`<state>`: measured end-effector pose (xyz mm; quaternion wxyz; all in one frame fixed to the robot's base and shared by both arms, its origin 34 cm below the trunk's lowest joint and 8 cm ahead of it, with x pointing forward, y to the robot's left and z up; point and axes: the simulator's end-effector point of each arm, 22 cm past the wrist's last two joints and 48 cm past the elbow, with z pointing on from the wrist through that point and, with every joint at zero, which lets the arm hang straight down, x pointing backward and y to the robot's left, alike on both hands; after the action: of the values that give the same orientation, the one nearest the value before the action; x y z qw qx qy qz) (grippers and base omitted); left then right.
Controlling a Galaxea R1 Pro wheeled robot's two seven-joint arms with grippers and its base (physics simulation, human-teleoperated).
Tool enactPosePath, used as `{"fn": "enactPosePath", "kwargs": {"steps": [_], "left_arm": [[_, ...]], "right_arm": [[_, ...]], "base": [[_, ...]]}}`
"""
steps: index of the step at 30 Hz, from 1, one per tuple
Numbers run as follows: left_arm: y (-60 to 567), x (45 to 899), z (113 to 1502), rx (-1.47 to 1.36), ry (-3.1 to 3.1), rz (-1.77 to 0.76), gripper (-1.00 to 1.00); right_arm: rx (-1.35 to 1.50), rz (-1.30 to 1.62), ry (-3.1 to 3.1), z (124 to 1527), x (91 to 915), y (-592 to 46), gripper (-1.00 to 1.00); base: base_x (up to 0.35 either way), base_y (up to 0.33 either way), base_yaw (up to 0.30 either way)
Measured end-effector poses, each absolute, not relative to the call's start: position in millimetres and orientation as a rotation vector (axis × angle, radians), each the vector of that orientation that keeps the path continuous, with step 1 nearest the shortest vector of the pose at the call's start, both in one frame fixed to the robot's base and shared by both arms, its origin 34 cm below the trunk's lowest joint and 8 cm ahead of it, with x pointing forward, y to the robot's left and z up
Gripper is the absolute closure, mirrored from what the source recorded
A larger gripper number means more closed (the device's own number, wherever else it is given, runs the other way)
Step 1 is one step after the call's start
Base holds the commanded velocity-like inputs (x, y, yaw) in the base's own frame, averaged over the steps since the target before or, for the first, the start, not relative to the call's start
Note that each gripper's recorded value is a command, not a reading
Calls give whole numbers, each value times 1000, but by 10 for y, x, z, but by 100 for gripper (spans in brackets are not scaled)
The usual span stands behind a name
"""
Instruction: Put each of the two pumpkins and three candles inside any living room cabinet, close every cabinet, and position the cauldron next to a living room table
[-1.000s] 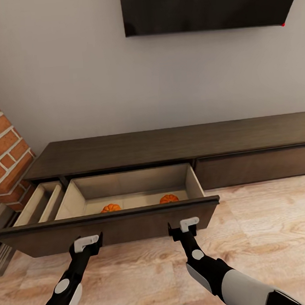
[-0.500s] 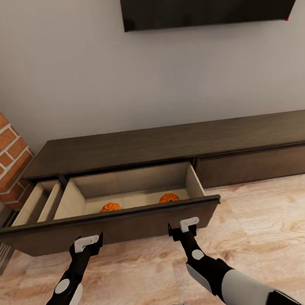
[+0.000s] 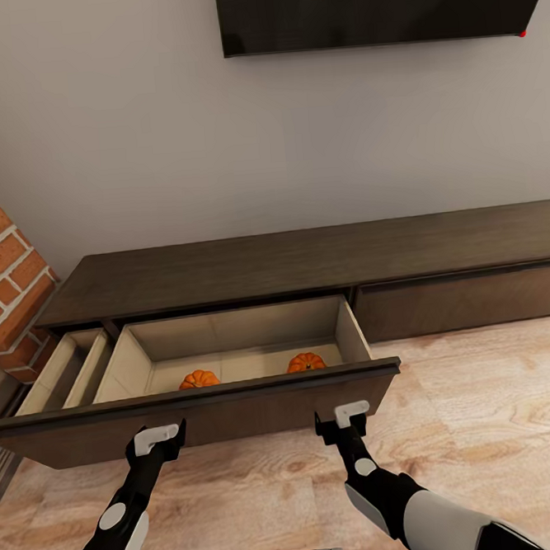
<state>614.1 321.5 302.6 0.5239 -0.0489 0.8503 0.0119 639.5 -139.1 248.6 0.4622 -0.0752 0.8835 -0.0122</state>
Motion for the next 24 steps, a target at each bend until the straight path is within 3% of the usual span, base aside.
{"fn": "enactPosePath", "kwargs": {"steps": [14,24], "left_arm": [[3215,6137,3023,-113,2036,30,-100],[3223,6136,3025,-115,2036,31,-100]], "right_arm": [[-186,-36,2177,2472,6383,-1409,-100],[-187,-35,2177,2474,6383,-1406,-100]], "base": [[72,0,0],[231,0,0]]}}
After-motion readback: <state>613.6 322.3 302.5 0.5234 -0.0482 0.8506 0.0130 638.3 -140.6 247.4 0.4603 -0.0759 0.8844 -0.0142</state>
